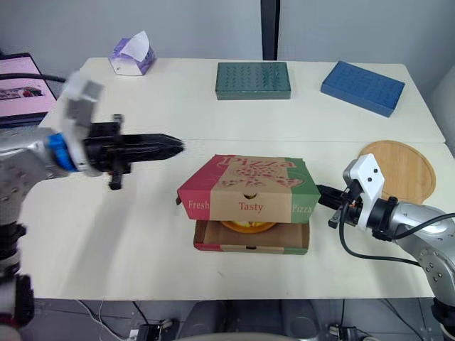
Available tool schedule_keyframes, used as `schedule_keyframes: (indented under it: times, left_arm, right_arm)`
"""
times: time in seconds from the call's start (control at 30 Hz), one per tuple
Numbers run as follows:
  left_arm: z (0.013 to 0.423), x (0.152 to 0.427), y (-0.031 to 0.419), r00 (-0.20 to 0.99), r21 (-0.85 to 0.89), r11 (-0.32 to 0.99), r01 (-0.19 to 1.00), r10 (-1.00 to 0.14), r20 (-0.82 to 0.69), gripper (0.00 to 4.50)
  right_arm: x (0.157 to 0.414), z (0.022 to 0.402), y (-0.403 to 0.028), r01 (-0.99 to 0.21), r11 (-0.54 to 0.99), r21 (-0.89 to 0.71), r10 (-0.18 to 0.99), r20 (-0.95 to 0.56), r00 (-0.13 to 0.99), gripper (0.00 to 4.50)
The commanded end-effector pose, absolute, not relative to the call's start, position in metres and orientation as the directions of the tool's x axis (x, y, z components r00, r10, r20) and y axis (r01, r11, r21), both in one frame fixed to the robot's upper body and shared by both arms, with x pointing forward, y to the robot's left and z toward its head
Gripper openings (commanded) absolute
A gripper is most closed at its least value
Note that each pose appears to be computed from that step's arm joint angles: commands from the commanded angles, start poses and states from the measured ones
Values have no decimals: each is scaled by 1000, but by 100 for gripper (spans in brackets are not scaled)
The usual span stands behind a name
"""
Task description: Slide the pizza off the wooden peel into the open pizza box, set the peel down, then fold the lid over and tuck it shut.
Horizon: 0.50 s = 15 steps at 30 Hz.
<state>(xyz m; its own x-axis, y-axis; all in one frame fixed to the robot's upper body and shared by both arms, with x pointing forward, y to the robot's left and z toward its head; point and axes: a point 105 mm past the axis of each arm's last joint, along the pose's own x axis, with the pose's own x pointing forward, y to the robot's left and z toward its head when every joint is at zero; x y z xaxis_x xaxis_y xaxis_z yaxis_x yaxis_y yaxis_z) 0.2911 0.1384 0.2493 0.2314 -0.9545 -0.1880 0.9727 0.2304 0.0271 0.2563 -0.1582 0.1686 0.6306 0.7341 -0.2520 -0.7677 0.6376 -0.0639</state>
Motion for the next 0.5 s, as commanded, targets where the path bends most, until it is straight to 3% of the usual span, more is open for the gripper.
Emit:
schedule_keyframes:
  times: [0.03, 0.23, 0.5]
  left_arm:
    - [239, 295, 110, 98, 66, 85, 994, -967, -234, 1]
    - [213, 293, 88, -57, 56, -80, 995, -942, -331, 1]
    - [197, 293, 93, -91, 47, -119, 992, -915, -394, 1]
  right_arm:
    - [254, 180, -156, -771, 627, -114, 740, -224, 634, 0]
    - [250, 177, -156, -774, 621, -124, 738, -243, 630, 0]
    - [228, 162, -170, -807, 566, -169, 718, -381, 583, 0]
